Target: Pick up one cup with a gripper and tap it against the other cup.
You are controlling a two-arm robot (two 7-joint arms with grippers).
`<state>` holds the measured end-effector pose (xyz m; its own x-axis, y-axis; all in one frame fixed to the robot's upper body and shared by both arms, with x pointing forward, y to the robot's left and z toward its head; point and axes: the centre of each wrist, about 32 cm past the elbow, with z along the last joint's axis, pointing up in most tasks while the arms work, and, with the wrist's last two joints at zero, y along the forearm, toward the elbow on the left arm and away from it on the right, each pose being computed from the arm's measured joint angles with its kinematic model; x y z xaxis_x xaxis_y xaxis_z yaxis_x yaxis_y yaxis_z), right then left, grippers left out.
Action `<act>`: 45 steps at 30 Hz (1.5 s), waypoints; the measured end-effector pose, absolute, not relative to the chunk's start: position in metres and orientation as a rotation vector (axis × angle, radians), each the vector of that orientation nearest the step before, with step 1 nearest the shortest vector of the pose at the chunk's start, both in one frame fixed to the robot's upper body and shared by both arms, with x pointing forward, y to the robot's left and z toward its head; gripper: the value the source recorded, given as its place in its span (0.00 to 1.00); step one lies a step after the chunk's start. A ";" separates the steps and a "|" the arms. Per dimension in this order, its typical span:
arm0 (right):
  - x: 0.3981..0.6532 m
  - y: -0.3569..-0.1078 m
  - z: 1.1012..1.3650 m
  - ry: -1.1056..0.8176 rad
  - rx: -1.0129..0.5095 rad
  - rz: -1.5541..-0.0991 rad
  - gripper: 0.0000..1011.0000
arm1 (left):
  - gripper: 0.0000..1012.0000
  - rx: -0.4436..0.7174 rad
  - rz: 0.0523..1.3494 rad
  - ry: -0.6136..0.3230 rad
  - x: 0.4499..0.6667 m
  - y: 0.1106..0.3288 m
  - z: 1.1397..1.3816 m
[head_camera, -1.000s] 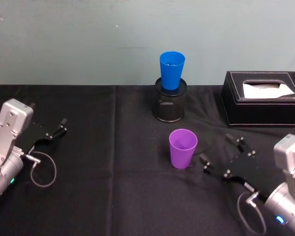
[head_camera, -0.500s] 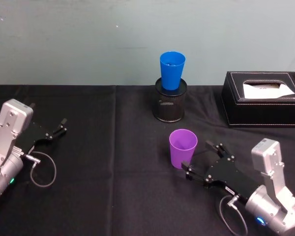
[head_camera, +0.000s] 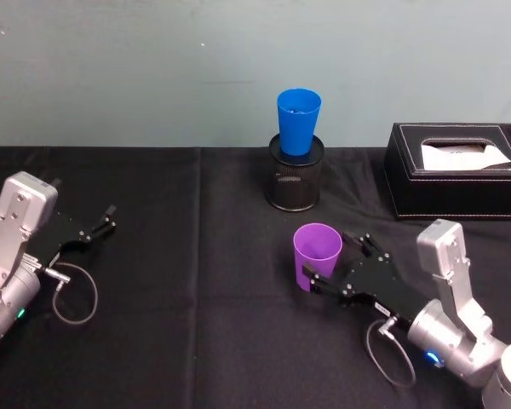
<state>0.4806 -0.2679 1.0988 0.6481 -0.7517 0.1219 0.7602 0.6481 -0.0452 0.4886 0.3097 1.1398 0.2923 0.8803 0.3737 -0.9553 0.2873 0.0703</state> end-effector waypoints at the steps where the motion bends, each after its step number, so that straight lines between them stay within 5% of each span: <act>1: 0.484 -0.267 1.099 -0.096 -0.093 -0.859 0.99 | 0.99 0.304 1.248 -0.285 0.489 0.310 1.140; 29: 0.504 -0.252 1.097 -0.094 -0.088 -0.836 0.99 | 0.99 0.304 1.248 -0.285 0.489 0.310 1.140; 39: 0.504 -0.252 1.097 -0.094 -0.089 -0.835 0.79 | 0.99 0.304 1.248 -0.285 0.489 0.310 1.140; 45: 0.504 -0.252 1.097 -0.094 -0.089 -0.835 0.77 | 0.99 0.304 1.248 -0.285 0.489 0.310 1.140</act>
